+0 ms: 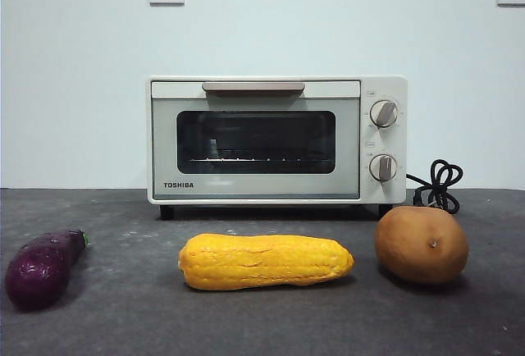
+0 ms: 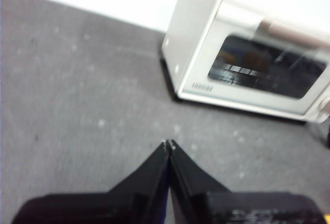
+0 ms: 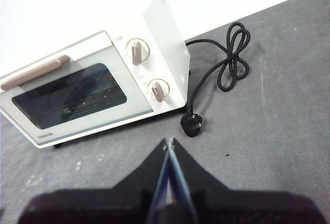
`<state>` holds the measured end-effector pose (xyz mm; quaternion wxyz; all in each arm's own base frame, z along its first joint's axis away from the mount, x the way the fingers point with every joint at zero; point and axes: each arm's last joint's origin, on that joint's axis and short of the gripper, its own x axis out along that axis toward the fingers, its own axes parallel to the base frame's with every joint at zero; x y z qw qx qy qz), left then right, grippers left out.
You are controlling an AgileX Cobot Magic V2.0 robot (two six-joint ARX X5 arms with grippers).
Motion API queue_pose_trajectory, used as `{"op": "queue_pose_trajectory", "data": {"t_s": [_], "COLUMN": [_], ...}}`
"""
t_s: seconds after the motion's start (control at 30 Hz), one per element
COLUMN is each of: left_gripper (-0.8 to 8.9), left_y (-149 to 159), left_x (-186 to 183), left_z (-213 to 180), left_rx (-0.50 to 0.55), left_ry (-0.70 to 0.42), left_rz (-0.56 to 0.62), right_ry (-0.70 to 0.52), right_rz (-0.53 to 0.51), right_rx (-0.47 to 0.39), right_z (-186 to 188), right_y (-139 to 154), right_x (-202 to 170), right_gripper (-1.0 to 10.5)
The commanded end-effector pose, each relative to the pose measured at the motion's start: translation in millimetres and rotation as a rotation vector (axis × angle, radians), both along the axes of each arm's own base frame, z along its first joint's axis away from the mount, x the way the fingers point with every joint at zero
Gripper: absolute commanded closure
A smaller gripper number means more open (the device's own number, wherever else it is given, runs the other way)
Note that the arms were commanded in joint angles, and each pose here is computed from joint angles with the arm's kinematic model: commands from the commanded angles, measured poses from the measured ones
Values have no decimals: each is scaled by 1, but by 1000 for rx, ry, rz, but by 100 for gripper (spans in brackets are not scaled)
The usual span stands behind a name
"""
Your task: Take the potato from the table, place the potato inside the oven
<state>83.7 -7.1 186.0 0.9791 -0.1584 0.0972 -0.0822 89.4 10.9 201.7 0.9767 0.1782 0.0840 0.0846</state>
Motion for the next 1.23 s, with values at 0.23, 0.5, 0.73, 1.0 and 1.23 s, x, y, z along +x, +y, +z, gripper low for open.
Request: {"op": "queue_pose_trajectory", "data": {"t_s": [0.23,0.5,0.73,1.0,1.23], "left_gripper": [820,821,821,821,821], "left_y": [-1,-4,-7,-7,-7], "left_x": [-22,-25,-17,-16,-16], "left_z": [49,87,118,131,130], "left_rx": [-28,-16,59,129,136], "left_ry": [-51,50,142,175,177], "left_rz": [-42,-186,-294,-332,-335], "right_ry": [110,217,304,318,318], "right_rz": [185,404,488,494,494], "right_rx": [-65,-186,-292,-299,-299], "right_z": [63,119,141,143,143], "right_y": [5,11,12,12,12], "right_x": [6,15,15,15,15], "right_gripper": [959,959,958,958,958]}}
